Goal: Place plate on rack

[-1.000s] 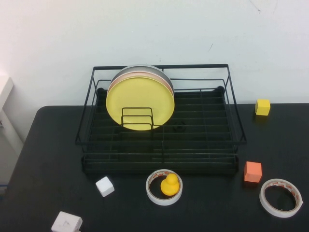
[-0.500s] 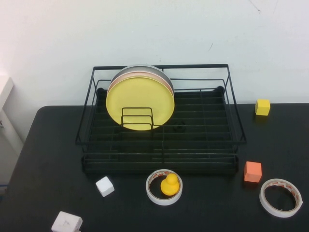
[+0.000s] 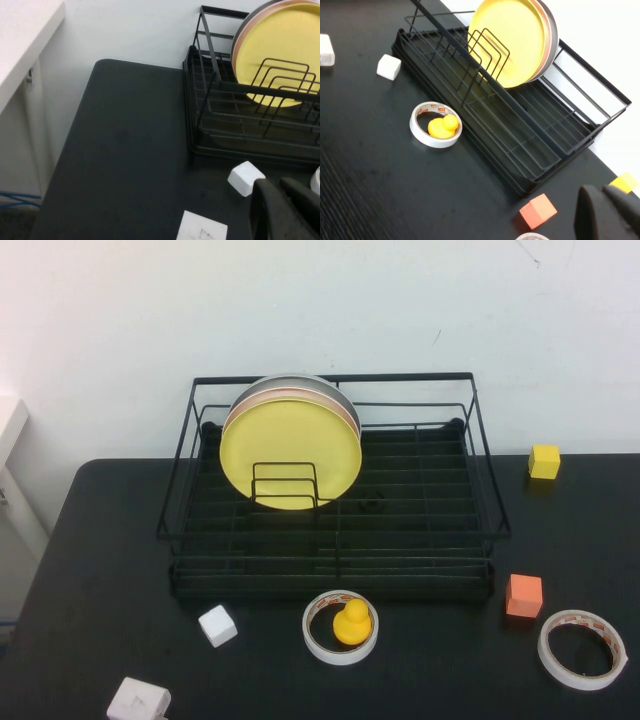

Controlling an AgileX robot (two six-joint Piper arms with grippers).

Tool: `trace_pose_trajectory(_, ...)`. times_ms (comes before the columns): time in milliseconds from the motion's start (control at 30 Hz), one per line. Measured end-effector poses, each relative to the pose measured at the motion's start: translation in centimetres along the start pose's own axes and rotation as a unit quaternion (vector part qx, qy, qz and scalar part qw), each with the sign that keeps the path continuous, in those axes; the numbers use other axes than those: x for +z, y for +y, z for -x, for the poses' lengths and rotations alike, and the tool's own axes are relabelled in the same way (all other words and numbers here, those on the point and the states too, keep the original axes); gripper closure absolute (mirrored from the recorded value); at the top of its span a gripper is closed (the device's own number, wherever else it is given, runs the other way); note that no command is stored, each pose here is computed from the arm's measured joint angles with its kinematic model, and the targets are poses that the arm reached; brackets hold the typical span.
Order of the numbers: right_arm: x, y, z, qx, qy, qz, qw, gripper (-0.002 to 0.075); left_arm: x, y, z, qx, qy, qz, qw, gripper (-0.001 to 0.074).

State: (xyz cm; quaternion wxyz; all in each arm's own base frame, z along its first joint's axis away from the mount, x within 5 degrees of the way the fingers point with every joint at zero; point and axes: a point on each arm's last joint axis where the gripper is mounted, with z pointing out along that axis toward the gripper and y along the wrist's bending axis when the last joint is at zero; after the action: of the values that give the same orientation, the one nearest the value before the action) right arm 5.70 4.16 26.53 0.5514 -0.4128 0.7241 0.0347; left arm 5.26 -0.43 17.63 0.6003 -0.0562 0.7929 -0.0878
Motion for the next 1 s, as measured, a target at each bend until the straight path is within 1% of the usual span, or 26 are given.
trace_pose_trajectory(133,0.0,0.0,0.0,0.0,0.0,0.0,1.0,0.0728,0.0,0.02,-0.01,0.013,0.0,0.002,1.0,0.0736)
trace_pose_trajectory(900,0.0,0.0,0.0,0.0,0.0,0.0,1.0,0.0728,-0.02,0.02,0.04,0.013,0.0,0.003,1.0,0.0736)
trace_pose_trajectory(1000,-0.45,0.02,0.05,0.002,-0.011,-0.013,1.0,0.0728,-0.02,0.02,0.04,0.013,0.0,0.003,1.0,0.0736)
